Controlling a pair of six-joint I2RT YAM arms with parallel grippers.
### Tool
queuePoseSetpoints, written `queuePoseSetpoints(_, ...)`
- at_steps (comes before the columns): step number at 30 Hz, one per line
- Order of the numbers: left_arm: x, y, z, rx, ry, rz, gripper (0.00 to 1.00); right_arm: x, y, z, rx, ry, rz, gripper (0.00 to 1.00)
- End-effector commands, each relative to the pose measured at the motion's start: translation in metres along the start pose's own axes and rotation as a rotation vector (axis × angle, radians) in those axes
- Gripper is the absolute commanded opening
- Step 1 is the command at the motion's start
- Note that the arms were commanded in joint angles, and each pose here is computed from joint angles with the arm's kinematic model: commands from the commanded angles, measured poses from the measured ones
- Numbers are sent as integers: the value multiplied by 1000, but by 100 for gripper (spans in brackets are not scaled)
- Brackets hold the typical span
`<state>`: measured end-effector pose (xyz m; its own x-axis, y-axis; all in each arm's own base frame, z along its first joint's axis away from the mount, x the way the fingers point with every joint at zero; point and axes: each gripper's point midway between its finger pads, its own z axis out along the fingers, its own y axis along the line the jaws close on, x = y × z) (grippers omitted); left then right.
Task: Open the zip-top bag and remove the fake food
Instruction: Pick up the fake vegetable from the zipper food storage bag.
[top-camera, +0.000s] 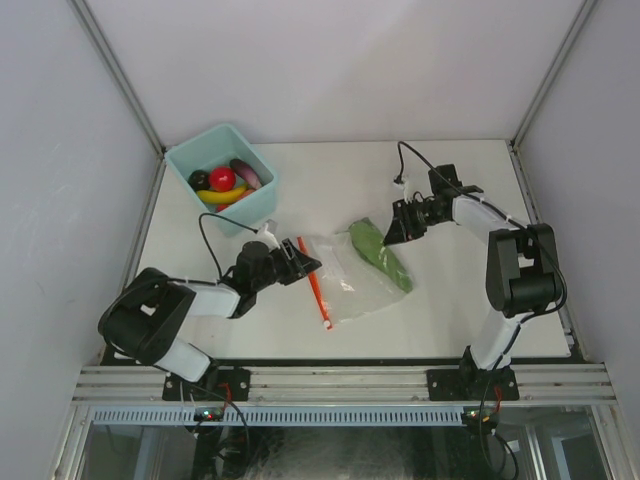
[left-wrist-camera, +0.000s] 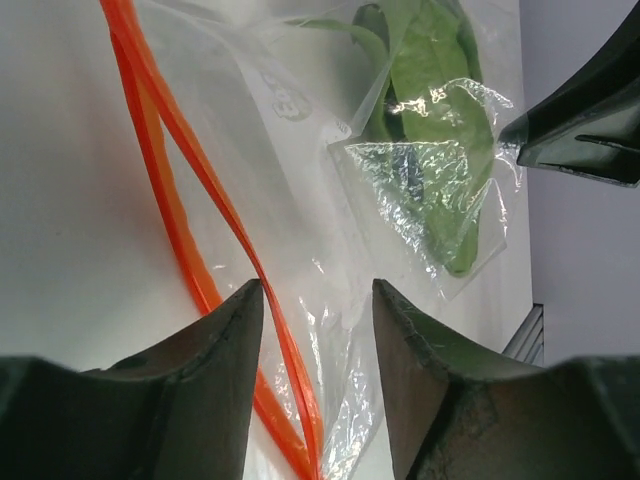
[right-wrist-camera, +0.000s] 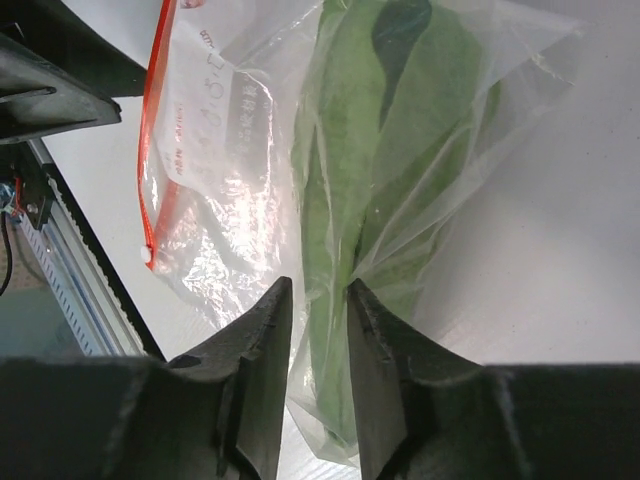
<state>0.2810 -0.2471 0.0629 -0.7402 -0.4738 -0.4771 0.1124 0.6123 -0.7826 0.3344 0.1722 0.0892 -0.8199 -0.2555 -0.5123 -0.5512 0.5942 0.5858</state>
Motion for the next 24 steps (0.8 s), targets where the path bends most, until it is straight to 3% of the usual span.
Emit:
queuePoseSetpoints(1, -8, -28, 15, 94, 23, 24, 45, -18, -6, -6, -12, -66, 20, 32)
queuePoseSetpoints(5, -5, -31, 21, 111, 49, 23, 29, -9, -22, 4, 6, -65, 97, 37)
queuePoseSetpoints(8, -4, -33, 20, 124, 54, 29, 4, -6, -29, 10, 5, -62, 147, 35)
queuePoseSetpoints(9, -5, -33, 19, 130, 51, 31, 1, -5, -31, 13, 5, -59, 157, 33)
queuePoseSetpoints(11, -5, -33, 15, 134, 47, 32, 0, -4, -32, 15, -4, -57, 170, 23)
queuePoseSetpoints(13, -6, -35, 10, 145, 35, 38, 0, -8, -29, 11, -20, -74, 162, 3)
queuePoseSetpoints(14, -7, -35, 8, 148, 29, 40, 0, -12, -25, 7, -31, -88, 153, 0)
queuePoseSetpoints(24, -17, -38, 2, 169, 0, 52, 0, -46, 77, -55, -333, -300, -176, 0)
